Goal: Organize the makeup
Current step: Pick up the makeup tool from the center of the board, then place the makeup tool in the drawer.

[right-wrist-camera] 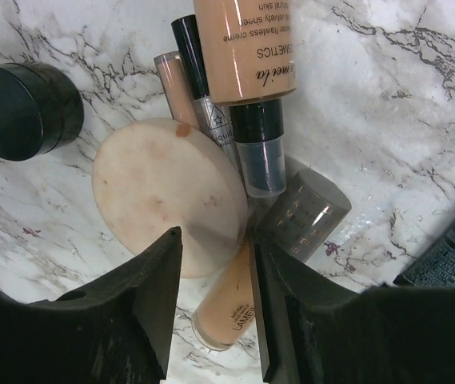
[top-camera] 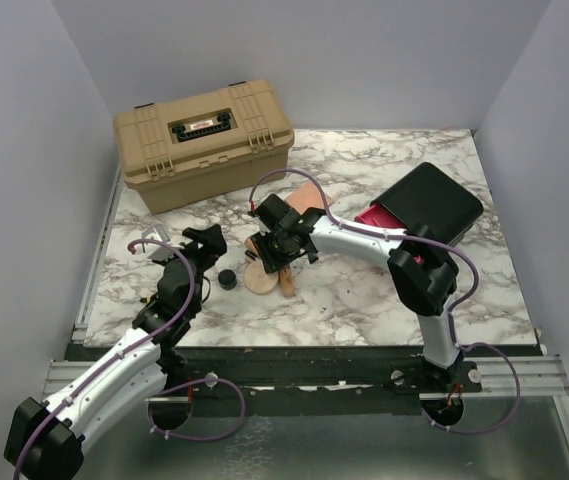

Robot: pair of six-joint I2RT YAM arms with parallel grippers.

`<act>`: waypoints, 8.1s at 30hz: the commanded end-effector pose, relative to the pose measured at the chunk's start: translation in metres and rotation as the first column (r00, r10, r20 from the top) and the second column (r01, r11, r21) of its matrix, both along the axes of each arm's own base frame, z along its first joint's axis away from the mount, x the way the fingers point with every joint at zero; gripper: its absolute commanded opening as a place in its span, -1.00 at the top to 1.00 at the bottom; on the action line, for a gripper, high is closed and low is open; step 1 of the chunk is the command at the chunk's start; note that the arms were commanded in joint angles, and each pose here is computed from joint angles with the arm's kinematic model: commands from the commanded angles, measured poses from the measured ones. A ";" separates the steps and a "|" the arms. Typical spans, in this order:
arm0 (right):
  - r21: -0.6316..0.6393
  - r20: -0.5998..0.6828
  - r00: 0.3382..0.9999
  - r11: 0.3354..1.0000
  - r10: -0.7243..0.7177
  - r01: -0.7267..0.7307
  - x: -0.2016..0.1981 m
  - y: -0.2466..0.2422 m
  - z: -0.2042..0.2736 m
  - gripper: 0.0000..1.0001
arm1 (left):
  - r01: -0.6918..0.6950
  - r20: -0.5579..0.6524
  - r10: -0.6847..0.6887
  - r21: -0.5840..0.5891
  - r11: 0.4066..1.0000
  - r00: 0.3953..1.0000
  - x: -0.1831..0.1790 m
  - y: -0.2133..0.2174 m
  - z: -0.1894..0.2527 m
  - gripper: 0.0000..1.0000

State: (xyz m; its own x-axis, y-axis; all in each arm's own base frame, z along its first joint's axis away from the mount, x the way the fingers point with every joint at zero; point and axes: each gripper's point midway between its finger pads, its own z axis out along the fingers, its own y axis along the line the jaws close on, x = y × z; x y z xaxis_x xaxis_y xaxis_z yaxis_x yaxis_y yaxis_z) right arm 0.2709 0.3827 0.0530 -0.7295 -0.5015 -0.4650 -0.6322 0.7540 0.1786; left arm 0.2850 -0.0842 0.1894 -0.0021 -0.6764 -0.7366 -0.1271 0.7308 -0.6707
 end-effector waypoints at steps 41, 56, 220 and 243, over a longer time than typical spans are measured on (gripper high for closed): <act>0.145 0.214 0.971 0.987 -0.104 0.074 0.012 -0.015 0.094 0.99 | 0.074 -0.005 -0.074 0.035 0.997 0.997 0.005 -0.012 0.002 -0.71; 0.211 0.337 0.880 0.938 -0.334 0.276 0.033 -0.092 0.150 0.99 | 0.481 0.041 -0.490 0.139 0.866 0.871 0.011 -0.096 0.029 -0.78; -0.120 0.834 0.542 0.925 -0.103 0.361 0.019 -0.292 0.170 0.51 | 0.930 0.006 -0.934 0.090 0.358 0.359 -0.027 -0.391 -0.009 0.04; 0.088 0.692 0.679 0.962 -0.246 0.260 0.003 -0.250 0.173 0.26 | 0.937 0.013 -0.940 0.076 0.341 0.341 -0.030 -0.392 -0.008 0.23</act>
